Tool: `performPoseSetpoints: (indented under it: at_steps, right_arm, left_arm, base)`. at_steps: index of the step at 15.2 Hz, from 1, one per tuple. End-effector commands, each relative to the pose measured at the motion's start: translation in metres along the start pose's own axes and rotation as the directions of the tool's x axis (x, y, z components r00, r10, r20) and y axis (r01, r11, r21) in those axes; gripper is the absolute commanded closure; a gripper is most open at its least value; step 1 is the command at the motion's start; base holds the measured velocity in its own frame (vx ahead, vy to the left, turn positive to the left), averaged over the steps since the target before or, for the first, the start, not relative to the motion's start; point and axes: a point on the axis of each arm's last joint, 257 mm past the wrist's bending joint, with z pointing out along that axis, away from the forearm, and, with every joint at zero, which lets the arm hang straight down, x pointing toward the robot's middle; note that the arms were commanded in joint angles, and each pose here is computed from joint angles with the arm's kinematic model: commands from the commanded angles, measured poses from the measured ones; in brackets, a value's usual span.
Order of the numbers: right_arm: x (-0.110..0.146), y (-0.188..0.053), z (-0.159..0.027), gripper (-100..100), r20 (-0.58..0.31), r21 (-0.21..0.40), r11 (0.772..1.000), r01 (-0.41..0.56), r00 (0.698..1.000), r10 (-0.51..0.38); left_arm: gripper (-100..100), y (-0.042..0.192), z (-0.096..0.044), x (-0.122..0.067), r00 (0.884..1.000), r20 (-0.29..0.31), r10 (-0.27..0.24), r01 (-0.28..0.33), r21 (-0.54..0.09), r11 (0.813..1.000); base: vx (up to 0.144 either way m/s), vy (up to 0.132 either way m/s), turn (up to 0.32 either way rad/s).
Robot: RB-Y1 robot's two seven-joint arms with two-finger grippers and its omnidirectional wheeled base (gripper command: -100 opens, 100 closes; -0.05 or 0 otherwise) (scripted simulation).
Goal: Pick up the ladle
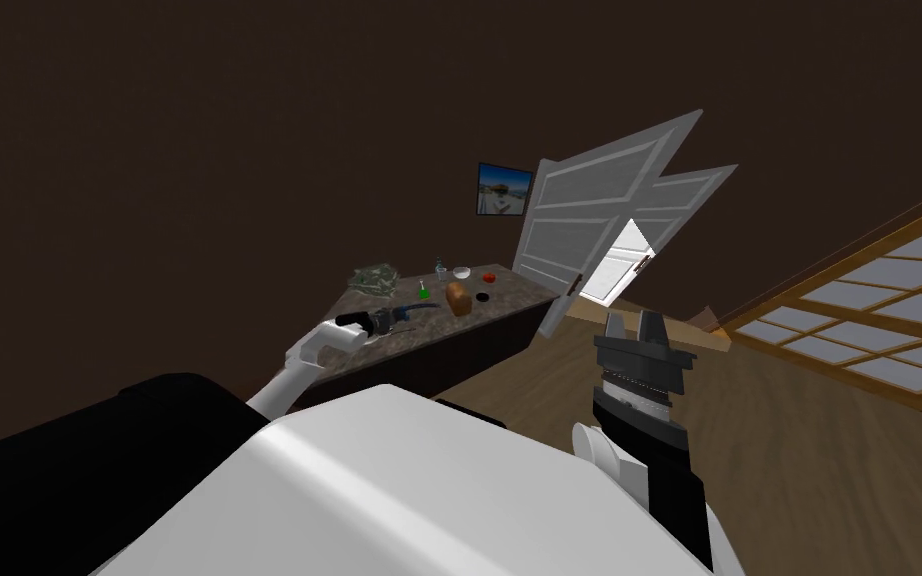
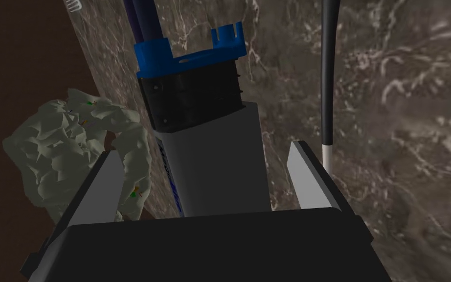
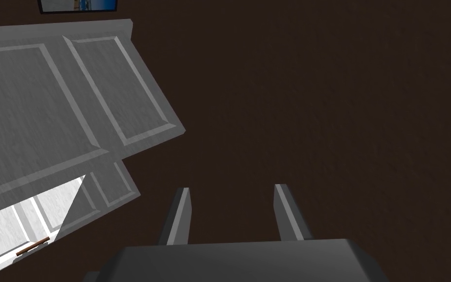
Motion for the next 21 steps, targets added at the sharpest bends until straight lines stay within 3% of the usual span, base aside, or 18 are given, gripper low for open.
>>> performPoseSetpoints:
  at_steps: [1, 9, 13, 21]
  right_arm:
    - [0.000, 0.000, 0.000, 0, 0.000, 0.000, 1.000, 0.000, 1.000, 0.000]
    - [0.000, 0.000, 0.000, 0, 0.000, 0.000, 1.000, 0.000, 1.000, 0.000]
    - [0.000, 0.000, 0.000, 0, 0.000, 0.000, 1.000, 0.000, 1.000, 0.000]
    - [0.000, 0.000, 0.000, 0, 0.000, 0.000, 1.000, 0.000, 1.000, 0.000]
  left_arm:
    - [-100, 0.008, 0.000, -0.008, 1.000, 0.019, -0.020, 0.020, -0.046, 0.999]
    - [-100, 0.038, -0.002, -0.030, 0.994, 0.084, -0.064, 0.079, -0.190, 0.979]
    - [-100, 0.052, -0.005, -0.044, 0.987, 0.124, -0.106, 0.136, -0.267, 0.954]
    - [-100, 0.079, -0.017, -0.059, 0.973, 0.189, -0.130, 0.196, -0.385, 0.902]
  base:
    - [0.026, 0.000, -0.043]
    - [0.021, -0.001, -0.023]
    - [0.024, 0.001, -0.028]
    - [0.023, 0.002, -0.025]
